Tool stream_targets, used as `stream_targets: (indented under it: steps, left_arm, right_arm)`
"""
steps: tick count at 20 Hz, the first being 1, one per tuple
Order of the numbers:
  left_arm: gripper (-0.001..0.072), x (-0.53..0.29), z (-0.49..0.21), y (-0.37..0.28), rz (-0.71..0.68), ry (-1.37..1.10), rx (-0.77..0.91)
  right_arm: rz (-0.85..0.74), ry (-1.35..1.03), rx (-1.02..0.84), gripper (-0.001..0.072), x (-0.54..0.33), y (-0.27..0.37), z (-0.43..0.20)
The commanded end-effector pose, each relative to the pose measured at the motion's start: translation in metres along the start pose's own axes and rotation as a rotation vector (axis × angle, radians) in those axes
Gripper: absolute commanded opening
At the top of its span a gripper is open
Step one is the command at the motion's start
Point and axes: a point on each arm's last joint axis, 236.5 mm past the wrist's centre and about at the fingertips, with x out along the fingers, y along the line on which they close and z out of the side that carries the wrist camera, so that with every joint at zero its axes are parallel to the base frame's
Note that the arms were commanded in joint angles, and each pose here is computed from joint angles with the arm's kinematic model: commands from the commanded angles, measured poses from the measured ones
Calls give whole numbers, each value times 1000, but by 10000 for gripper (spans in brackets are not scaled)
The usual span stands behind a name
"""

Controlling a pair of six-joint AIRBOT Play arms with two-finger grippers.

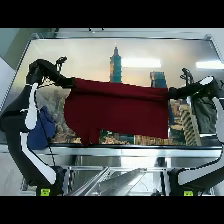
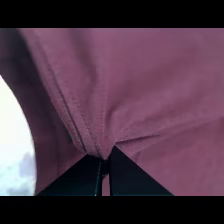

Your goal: Fold the shirts.

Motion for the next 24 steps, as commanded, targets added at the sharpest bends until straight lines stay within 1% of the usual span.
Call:
stream_targets:
  steps: [1,5,9,12,13,14,15,16,17,20,22,24]
  left_arm:
    - [19,1,-10,23,123,47,-23]
    - [20,1,-13,32,186,62,-16]
    - [19,1,-11,32,185,56,-20]
    - [20,5,-9,18,156,56,8]
    - [22,6,-9,14,155,59,18]
    - [25,7,-10,11,153,66,21]
    - [258,7,-14,8,147,86,32]
    - [669,6,-19,6,142,108,29]
    - [698,2,-23,4,137,130,30]
    - [696,-30,-22,-1,131,145,12]
    - [696,-54,-26,-5,111,131,-16]
    - [696,-69,-58,-5,101,189,-48]
  right_arm:
    - [-75,12,6,17,3,-13,-2]
    - [-89,14,1,17,4,-15,-2]
    - [-90,-2,-9,18,7,-8,3]
    - [-82,13,-37,21,14,4,1]
    - [-78,19,-43,38,14,8,0]
    - [-77,16,-49,193,11,11,1]
    - [-80,10,-38,355,7,13,2]
    - [-93,-1,-32,397,0,14,5]
    - [-126,-12,-46,396,-10,12,7]
    - [-234,-33,-28,397,-56,4,5]
    - [-235,13,20,397,-84,2,-15]
    - [-213,65,85,396,-97,-2,-45]
